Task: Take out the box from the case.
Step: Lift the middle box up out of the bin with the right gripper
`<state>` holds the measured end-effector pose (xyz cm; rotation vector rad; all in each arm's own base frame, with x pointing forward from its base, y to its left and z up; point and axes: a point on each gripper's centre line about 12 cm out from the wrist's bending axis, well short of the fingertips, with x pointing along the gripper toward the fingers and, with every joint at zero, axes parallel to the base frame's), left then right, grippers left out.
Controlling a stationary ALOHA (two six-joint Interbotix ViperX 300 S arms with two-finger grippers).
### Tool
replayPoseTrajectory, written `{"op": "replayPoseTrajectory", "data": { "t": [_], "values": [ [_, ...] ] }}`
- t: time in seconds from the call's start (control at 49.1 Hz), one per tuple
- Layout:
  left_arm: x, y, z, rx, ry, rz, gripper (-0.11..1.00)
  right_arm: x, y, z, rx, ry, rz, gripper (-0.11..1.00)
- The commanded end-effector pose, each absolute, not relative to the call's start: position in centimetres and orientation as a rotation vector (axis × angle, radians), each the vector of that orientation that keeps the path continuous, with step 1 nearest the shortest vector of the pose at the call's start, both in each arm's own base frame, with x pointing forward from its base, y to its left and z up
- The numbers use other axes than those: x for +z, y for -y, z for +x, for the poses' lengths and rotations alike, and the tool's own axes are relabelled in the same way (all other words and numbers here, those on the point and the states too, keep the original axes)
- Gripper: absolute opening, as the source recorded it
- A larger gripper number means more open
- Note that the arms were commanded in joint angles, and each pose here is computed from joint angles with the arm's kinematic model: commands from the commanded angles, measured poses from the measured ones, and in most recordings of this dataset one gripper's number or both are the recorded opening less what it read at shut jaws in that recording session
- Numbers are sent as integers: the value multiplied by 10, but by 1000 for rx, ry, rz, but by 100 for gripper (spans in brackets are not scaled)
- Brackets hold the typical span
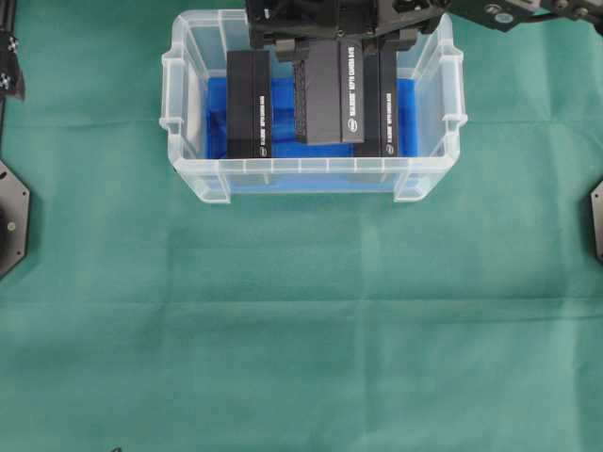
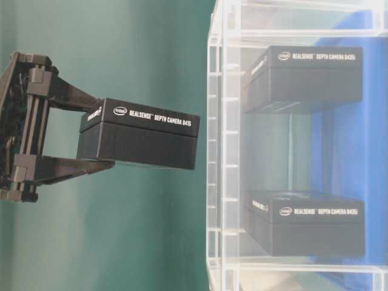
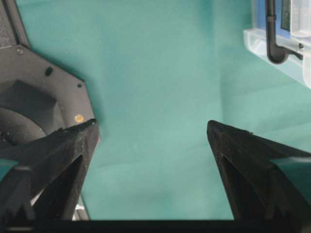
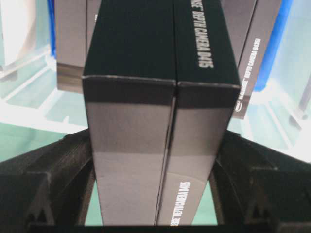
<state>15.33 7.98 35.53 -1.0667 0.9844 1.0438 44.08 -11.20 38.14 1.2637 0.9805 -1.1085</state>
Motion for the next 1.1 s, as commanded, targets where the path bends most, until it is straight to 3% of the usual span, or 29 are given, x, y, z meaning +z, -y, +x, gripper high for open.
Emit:
{"op": "replayPoseTrajectory", "data": {
  "t": [0.0, 0.692, 1.079],
  "values": [
    [358, -80, 154, 1038, -977, -1065, 99, 416, 107, 427, -1051, -899, 1281, 68],
    [358, -80, 154, 1039, -976, -1066, 99, 416, 108, 426, -1058, -893, 1274, 68],
    [358, -80, 154, 1038, -977, -1065, 99, 416, 78, 432, -1042, -918, 1252, 68]
  ]
}}
